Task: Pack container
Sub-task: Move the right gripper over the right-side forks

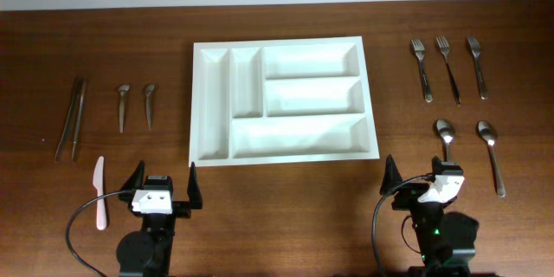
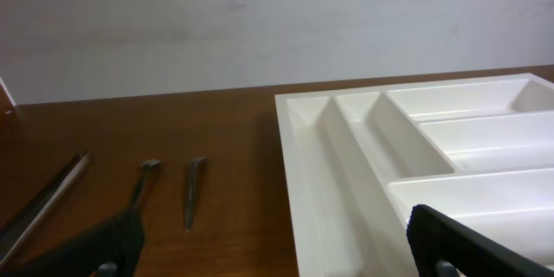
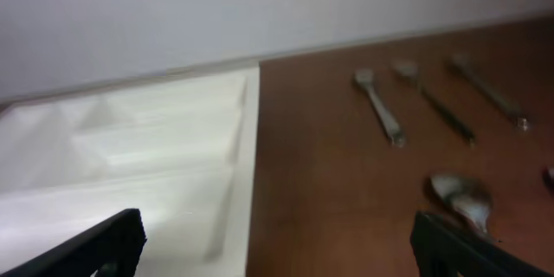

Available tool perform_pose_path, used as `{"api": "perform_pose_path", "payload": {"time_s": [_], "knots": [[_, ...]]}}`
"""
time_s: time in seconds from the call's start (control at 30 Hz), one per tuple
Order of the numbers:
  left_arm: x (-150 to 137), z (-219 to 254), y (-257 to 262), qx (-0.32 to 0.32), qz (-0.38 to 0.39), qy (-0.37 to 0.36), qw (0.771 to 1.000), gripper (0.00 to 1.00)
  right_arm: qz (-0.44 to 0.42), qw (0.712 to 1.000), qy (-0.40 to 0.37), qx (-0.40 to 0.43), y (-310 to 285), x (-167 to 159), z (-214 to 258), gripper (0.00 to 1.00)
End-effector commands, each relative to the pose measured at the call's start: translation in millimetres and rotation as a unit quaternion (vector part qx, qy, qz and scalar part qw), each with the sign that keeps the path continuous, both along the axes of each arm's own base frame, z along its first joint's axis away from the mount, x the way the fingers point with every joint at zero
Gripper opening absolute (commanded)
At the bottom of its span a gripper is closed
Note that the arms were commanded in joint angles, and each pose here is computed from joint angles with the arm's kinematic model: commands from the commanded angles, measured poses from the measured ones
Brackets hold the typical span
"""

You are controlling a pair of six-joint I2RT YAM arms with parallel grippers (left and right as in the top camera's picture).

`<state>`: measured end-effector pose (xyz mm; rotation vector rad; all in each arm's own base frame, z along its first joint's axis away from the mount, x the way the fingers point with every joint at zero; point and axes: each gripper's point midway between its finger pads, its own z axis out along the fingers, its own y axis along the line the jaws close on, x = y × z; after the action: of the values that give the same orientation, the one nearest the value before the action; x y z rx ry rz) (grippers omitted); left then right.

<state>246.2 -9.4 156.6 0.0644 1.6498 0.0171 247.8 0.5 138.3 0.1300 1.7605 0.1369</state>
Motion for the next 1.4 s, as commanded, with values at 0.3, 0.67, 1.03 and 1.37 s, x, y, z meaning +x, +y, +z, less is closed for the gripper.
{"api": "perform_pose_path", "payload": {"time_s": [0.3,0.67,1.03,1.37], "knots": [[-0.4,-0.3,0.6,-0.005,0.001,0.000,1.000,0.99,-0.063,0.965,0.237,-0.097,-35.8,8.9,106.5,0.99],[-0.4,-0.3,0.8,-0.005,0.001,0.000,1.000,0.99,-0.031,0.805,0.574,-0.146,-97.2,19.8,119.1,0.99],[-0.4,-0.3,0.6,-0.005,0.001,0.000,1.000,0.99,0.006,0.772,0.634,-0.044,-115.8,70.8,36.4,0.99],[-0.4,-0.3,0.6,-0.005,0.001,0.000,1.000,0.99,0.016,0.727,0.685,-0.035,-125.8,88.8,-28.4,0.99]]}}
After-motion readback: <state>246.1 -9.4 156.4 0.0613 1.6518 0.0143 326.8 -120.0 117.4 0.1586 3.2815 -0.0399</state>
